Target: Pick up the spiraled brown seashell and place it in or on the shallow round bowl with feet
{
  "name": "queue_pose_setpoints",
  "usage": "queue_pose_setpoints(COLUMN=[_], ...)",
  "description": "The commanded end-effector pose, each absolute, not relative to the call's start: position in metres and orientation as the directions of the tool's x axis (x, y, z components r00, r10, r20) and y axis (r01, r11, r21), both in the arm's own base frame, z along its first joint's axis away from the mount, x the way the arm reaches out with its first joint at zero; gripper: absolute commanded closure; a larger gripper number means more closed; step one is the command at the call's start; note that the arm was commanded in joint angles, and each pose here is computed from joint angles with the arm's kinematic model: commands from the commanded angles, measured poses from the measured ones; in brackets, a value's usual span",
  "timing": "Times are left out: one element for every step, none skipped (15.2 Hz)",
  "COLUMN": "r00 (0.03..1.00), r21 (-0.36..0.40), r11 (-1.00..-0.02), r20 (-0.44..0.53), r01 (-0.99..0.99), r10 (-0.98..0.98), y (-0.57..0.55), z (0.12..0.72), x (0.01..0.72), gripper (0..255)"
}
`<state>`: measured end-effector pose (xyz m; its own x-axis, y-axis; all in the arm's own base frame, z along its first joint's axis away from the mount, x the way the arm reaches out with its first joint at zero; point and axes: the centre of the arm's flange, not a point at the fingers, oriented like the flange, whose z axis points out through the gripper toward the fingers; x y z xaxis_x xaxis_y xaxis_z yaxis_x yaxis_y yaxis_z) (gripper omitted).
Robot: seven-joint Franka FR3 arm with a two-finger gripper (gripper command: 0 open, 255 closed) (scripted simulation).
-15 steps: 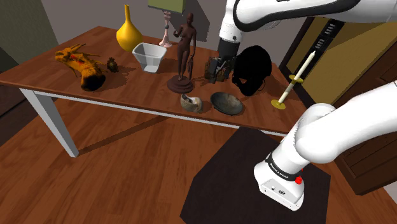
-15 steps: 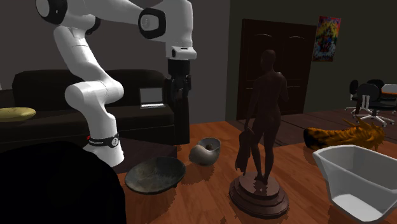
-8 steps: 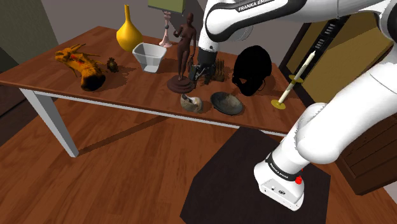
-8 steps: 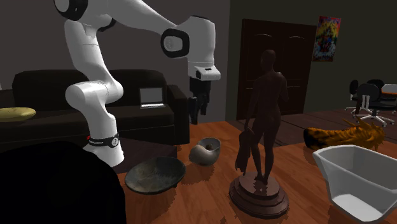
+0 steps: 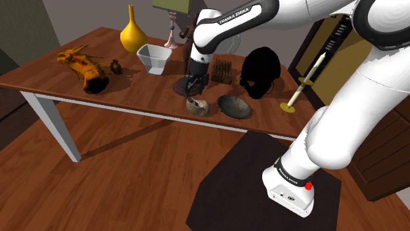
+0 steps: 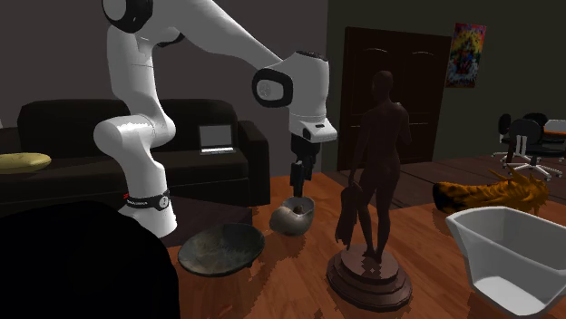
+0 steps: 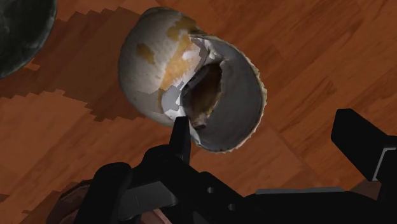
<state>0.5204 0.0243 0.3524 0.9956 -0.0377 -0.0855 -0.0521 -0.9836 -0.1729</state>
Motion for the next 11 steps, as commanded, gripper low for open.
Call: queue_pose_setpoints(r00=[0.996,0.996,0.996,0.996,0.996,0.996,0.996,0.996,0.996,0.996,0.996], r21=[-0.174,-0.174,-0.174,-0.174,-0.174,-0.174,-0.174,-0.174,-0.174,-0.174,-0.174], r11=[-0.983,-0.983,-0.983,-0.983,-0.983,-0.983,-0.983,-0.983,-0.983,-0.983,-0.983], r20=[-0.085,-0.085,-0.085,-0.085,-0.085,-0.085,-0.085,-0.085,-0.085,-0.085,-0.085], r01=[-0.052,-0.052,-0.052,-0.052,-0.052,-0.052,-0.052,-0.052,-0.052,-0.052,-0.052], r10=[-0.038,-0.038,-0.038,-0.038,-0.038,-0.038,-0.038,-0.038,-0.038,-0.038,-0.038], y=[0.026,0.027,0.028,0.029,0.030,0.030,0.030,0.030,0.030,0.030,0.030], z=[0.342,0.337,0.331,0.326,0.323,0.323,0.323,0.323,0.323,0.323,0.323], x=[0.522,0.521,0.521,0.520,0.520,0.520,0.520,0.520,0.520,0.520,0.520], gripper=[0,0,0,0,0,0,0,0,0,0,0])
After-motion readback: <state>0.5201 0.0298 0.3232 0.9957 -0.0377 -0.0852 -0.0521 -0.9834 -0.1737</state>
